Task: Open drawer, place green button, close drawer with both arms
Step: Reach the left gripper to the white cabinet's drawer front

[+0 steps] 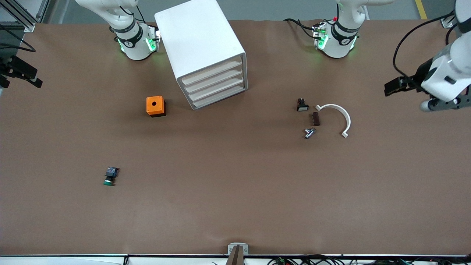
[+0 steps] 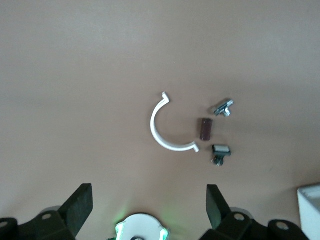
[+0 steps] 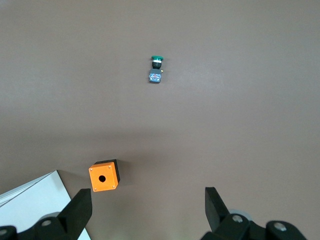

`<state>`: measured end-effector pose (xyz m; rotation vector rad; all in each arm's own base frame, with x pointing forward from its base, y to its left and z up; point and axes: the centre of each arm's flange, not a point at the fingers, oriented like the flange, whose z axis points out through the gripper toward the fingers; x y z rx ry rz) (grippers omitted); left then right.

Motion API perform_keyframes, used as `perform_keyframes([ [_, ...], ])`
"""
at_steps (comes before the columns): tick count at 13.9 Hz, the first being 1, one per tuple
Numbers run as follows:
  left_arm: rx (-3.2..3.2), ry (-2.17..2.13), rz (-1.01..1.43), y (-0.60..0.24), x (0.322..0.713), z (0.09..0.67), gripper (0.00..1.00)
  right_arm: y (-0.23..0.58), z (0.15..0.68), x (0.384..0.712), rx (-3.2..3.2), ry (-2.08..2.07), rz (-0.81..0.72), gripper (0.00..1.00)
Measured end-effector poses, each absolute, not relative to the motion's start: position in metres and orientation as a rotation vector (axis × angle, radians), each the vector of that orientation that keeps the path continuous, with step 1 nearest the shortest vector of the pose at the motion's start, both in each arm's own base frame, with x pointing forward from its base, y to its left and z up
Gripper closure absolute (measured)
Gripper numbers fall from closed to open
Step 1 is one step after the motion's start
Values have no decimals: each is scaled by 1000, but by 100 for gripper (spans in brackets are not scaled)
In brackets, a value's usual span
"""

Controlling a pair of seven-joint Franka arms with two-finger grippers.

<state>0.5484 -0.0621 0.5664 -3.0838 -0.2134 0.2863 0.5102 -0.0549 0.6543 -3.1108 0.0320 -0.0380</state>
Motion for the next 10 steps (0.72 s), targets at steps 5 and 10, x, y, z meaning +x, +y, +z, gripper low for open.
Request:
perform_keyframes([
  [5, -3036, -502, 325, -147, 570, 493, 0, -58, 657, 509, -3111, 40, -47, 0],
  [10, -2974, -829, 402, -229, 587, 403, 0, -59, 661, 509, -3112, 46, -62, 0],
])
